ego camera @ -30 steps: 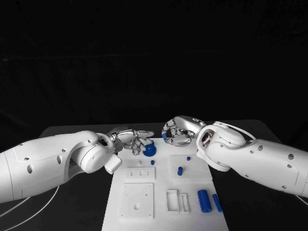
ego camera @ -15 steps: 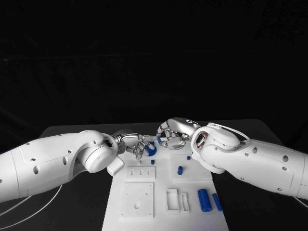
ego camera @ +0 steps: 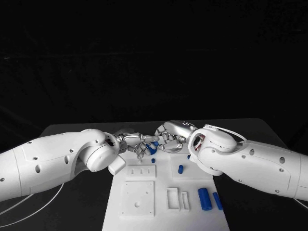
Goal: Assemble the parts on the task board
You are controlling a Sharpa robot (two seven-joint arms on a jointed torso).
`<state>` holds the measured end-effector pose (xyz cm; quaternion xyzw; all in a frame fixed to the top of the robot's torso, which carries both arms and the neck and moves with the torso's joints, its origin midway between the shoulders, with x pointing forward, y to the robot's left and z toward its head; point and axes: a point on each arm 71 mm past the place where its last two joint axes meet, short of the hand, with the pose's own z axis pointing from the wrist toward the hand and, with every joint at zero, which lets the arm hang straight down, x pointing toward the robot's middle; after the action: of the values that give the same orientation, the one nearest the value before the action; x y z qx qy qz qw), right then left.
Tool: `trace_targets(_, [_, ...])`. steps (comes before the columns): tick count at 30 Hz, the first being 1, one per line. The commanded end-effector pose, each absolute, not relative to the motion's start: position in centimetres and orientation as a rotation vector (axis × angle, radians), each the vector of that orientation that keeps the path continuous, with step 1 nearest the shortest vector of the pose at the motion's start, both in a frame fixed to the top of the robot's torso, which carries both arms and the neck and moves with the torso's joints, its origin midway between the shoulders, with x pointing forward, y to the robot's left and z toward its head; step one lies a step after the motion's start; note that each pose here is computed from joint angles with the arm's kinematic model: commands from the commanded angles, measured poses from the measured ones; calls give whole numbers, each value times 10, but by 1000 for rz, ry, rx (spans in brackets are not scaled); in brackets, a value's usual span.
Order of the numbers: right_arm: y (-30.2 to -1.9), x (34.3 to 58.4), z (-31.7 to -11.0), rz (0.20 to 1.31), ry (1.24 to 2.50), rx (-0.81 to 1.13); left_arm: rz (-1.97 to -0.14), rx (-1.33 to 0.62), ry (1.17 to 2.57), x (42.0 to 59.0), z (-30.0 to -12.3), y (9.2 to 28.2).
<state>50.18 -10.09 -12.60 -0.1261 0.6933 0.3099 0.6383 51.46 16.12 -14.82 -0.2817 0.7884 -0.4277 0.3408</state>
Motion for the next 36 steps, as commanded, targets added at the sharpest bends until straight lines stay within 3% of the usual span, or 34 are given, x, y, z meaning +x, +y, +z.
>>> trace_targets(1, [-98, 500, -127, 702, 1594, -313, -1111, -730, 2039, 516, -147, 161])
trace_targets(36, [-90, 498, -136, 711, 1623, -327, -1116, -734, 2062, 517, -149, 154])
